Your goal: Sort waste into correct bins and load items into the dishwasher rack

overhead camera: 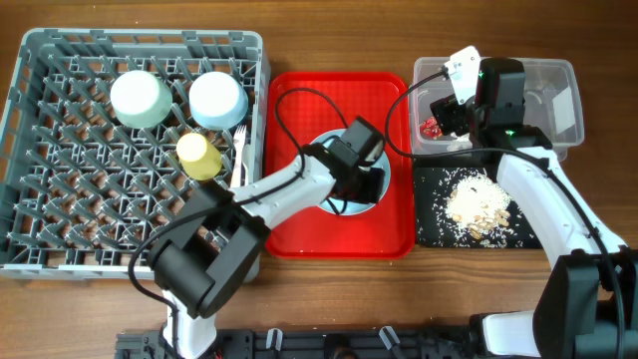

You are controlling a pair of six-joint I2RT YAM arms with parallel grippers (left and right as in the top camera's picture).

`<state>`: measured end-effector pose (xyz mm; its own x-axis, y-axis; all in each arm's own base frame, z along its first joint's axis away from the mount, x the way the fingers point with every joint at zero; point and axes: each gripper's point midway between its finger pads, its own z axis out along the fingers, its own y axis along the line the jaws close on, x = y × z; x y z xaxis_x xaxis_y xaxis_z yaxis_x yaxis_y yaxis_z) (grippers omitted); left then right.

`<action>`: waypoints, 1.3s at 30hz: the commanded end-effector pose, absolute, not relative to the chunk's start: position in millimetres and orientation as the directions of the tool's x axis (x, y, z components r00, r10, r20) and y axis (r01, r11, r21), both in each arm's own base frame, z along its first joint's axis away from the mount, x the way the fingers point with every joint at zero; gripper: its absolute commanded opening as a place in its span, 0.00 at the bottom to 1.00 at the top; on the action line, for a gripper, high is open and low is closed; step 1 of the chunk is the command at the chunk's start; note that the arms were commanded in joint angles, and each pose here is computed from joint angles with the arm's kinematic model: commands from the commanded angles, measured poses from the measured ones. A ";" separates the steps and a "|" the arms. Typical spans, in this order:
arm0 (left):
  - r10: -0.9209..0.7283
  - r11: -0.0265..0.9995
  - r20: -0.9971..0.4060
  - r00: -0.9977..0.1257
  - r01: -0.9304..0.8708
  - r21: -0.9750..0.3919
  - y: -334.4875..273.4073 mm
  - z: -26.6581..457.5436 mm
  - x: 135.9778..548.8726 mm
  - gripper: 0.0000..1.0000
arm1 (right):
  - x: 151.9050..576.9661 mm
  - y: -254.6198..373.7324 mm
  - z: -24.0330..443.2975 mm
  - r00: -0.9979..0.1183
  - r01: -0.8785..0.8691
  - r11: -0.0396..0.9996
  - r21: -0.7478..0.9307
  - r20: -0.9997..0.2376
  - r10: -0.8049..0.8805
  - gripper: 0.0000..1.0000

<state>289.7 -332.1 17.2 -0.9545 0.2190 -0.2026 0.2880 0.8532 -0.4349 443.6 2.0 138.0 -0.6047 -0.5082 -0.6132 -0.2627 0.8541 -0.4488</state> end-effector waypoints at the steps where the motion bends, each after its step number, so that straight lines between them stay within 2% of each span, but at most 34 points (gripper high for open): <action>1: 0.108 0.874 -0.314 -0.943 0.241 -0.422 -304.5 66.3 336.7 0.06 | 447.7 1.9 140.2 -0.599 -0.263 0.853 -0.451 -0.616 -0.511 1.00; 6: -0.001 0.934 -0.423 -0.906 0.151 -0.325 -234.4 110.9 372.8 0.13 | 447.7 1.9 140.2 -0.599 -0.263 0.853 -0.451 -0.616 -0.511 1.00; 9: -0.013 0.955 -0.360 -0.933 0.095 -0.281 -211.9 96.1 365.8 0.22 | 447.7 2.0 140.2 -0.599 -0.264 0.853 -0.451 -0.616 -0.511 1.00; 11: 0.001 0.966 -0.303 -0.953 0.079 -0.246 -206.2 72.1 355.0 0.34 | 447.7 1.9 140.2 -0.599 -0.263 0.853 -0.451 -0.616 -0.511 1.00; 13: 0.010 0.974 -0.284 -0.959 0.073 -0.213 -202.7 55.7 351.4 0.35 | 447.7 1.9 140.2 -0.599 -0.263 0.853 -0.451 -0.616 -0.511 1.00; 20: 0.015 0.989 -0.239 -0.971 0.050 -0.137 -193.4 12.0 352.0 0.33 | 447.7 1.9 140.2 -0.599 -0.263 0.853 -0.451 -0.616 -0.511 1.00; 24: 0.023 0.991 -0.213 -0.977 0.051 -0.126 -194.0 -0.2 348.5 0.32 | 447.7 2.0 140.2 -0.599 -0.264 0.853 -0.451 -0.616 -0.511 1.00; 29: 0.055 0.986 -0.168 -0.984 0.080 -0.145 -206.7 -11.6 336.3 0.26 | 447.7 1.9 140.2 -0.599 -0.263 0.853 -0.451 -0.616 -0.511 1.00; 30: 0.063 0.986 -0.167 -0.984 0.088 -0.143 -209.3 -12.1 334.5 0.25 | 447.7 1.9 140.2 -0.599 -0.263 0.853 -0.451 -0.616 -0.511 1.00; 32: 0.081 0.984 -0.180 -0.980 0.108 -0.141 -216.1 -12.2 333.2 0.04 | 447.7 2.0 140.2 -0.599 -0.263 0.853 -0.451 -0.617 -0.511 1.00; 35: 0.125 0.976 -0.227 -0.966 0.160 -0.146 -222.5 1.6 342.2 0.04 | 447.7 1.9 140.2 -0.599 -0.263 0.853 -0.451 -0.616 -0.511 1.00; 38: 0.096 0.989 -0.331 -0.939 0.128 -0.075 -205.7 66.9 366.8 0.04 | 447.7 1.9 140.2 -0.599 -0.263 0.853 -0.451 -0.616 -0.511 1.00; 39: 0.082 0.994 -0.382 -0.920 0.104 -0.036 -194.8 101.9 373.7 0.04 | 447.7 2.0 140.2 -0.599 -0.263 0.853 -0.451 -0.617 -0.511 1.00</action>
<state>337.5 -211.8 18.0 -0.9774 0.0957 -0.1887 0.1179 0.9869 -0.1099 443.6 2.0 138.0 -0.6047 -0.5082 -0.6132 -0.2627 0.8541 -0.4488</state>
